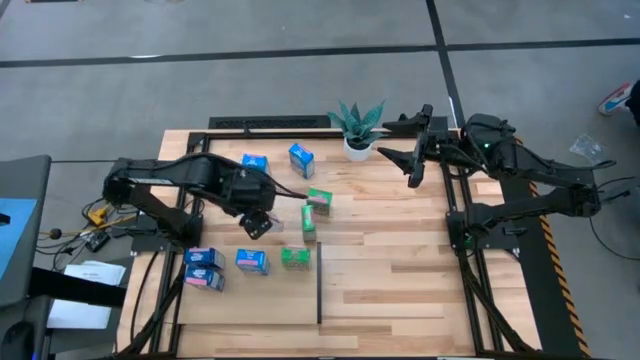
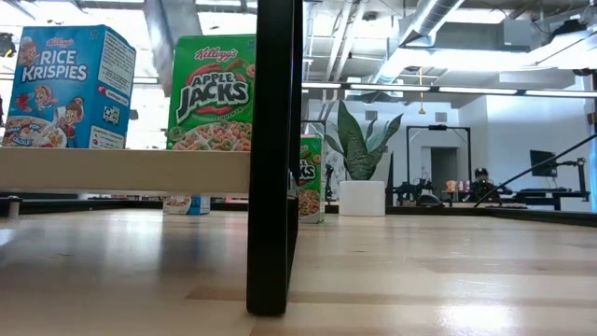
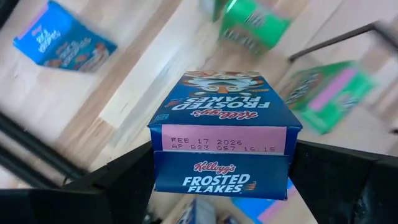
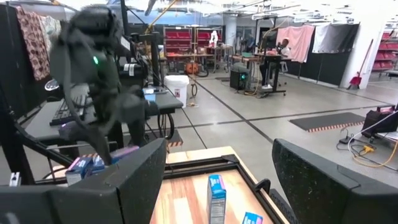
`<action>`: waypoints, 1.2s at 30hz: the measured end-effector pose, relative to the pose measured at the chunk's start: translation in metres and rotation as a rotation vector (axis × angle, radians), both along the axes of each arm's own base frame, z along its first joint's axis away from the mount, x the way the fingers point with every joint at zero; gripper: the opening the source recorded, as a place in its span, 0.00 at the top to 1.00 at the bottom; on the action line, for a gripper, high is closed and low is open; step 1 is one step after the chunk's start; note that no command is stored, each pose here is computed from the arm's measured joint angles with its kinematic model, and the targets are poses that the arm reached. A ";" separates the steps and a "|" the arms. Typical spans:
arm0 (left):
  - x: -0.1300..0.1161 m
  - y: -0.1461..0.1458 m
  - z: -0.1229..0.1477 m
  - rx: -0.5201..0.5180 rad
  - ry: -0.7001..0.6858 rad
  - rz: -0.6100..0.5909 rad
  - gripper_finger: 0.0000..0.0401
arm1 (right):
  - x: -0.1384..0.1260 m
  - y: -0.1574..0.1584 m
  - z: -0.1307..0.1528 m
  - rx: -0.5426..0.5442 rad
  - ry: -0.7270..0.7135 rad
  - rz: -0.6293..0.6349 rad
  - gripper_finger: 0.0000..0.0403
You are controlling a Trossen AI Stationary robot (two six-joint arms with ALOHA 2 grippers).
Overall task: Stack cereal on shelf
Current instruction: Put the blue cereal box on the shelf aligned with the other blue cereal boxes
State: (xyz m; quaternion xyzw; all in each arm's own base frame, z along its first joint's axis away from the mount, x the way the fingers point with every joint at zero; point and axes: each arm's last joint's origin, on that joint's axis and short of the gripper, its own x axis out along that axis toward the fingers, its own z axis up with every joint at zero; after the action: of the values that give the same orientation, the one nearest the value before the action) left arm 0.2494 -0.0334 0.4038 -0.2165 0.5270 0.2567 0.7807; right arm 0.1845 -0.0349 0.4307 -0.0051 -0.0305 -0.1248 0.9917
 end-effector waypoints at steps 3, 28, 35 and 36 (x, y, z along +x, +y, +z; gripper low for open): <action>-0.005 -0.008 0.016 -0.007 -0.076 0.005 0.21 | 0.000 0.000 0.000 0.000 0.000 0.001 0.21; -0.074 -0.131 0.048 -0.653 0.032 0.246 0.21 | 0.000 0.000 -0.007 0.038 0.062 0.006 0.21; -0.091 -0.162 0.032 -0.641 0.105 0.365 0.21 | 0.000 0.000 -0.006 0.037 0.060 0.006 0.21; -0.093 -0.166 0.029 -0.633 0.120 0.387 0.21 | 0.000 0.000 -0.006 0.037 0.059 0.006 0.21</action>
State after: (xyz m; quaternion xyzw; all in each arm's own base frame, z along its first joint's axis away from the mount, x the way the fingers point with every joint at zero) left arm 0.1562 -0.1991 0.4327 -0.5273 0.5743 0.2363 0.5799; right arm 0.1847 -0.0346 0.4242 0.0097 0.0013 -0.1223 0.9924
